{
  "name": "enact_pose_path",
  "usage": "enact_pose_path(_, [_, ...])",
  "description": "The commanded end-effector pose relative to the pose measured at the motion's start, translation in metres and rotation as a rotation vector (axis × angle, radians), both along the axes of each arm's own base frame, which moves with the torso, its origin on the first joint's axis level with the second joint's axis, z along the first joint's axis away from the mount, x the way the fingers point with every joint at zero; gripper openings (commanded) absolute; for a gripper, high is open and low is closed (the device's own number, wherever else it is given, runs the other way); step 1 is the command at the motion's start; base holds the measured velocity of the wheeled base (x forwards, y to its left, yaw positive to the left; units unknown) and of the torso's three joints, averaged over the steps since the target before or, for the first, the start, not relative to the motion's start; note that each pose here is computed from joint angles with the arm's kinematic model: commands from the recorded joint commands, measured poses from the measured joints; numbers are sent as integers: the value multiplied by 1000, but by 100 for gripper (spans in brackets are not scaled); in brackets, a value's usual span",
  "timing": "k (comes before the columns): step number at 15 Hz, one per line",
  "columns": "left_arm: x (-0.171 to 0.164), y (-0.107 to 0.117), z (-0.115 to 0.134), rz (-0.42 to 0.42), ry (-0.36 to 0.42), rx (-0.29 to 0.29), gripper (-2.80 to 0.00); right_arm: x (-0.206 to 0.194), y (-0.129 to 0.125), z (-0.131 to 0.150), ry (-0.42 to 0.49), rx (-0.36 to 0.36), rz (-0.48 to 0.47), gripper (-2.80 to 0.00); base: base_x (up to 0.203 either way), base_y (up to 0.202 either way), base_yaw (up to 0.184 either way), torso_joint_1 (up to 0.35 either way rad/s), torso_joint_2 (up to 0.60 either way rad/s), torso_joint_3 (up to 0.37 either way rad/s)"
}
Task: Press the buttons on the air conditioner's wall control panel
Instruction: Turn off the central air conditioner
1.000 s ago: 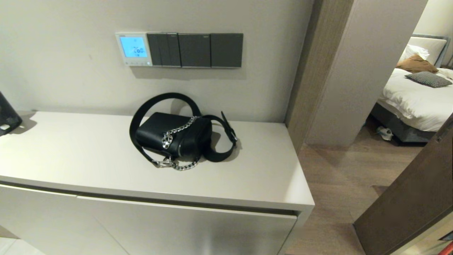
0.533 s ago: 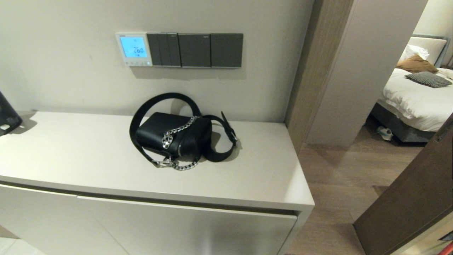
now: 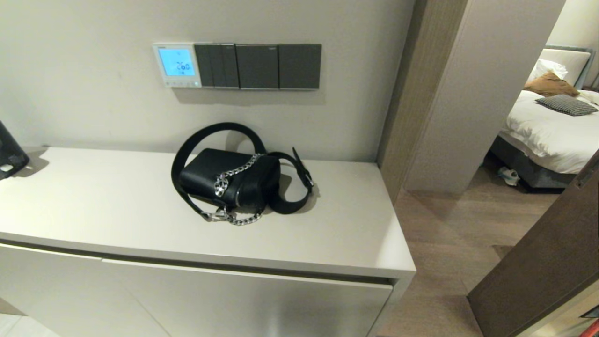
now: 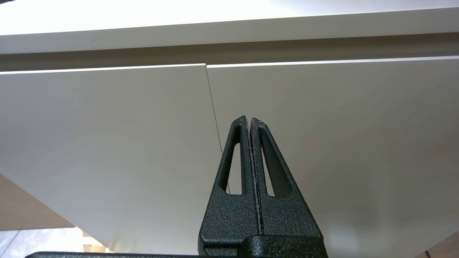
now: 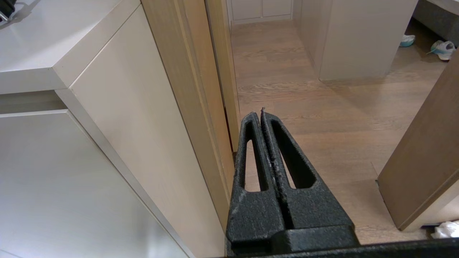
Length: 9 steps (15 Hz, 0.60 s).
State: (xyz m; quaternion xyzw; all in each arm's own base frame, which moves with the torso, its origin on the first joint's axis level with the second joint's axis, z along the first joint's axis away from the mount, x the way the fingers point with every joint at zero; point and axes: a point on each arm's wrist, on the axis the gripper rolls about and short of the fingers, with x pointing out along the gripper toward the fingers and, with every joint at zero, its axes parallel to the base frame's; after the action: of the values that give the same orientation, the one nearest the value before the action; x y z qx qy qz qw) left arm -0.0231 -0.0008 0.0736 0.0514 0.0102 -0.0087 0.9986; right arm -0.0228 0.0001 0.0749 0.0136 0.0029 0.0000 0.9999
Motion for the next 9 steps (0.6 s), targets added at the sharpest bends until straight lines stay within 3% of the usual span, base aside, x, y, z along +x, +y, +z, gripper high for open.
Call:
enact_pose_path(1, [0, 0, 0, 1, -1, -3, -280, 0, 0, 0, 3, 0, 0, -280, 0, 0, 0, 0, 0, 0])
enact_pose_path(9, [0, 0, -1, 3, 0, -16, -280, 0, 0, 0, 2, 0, 1, -280, 0, 0, 0, 0, 0, 0])
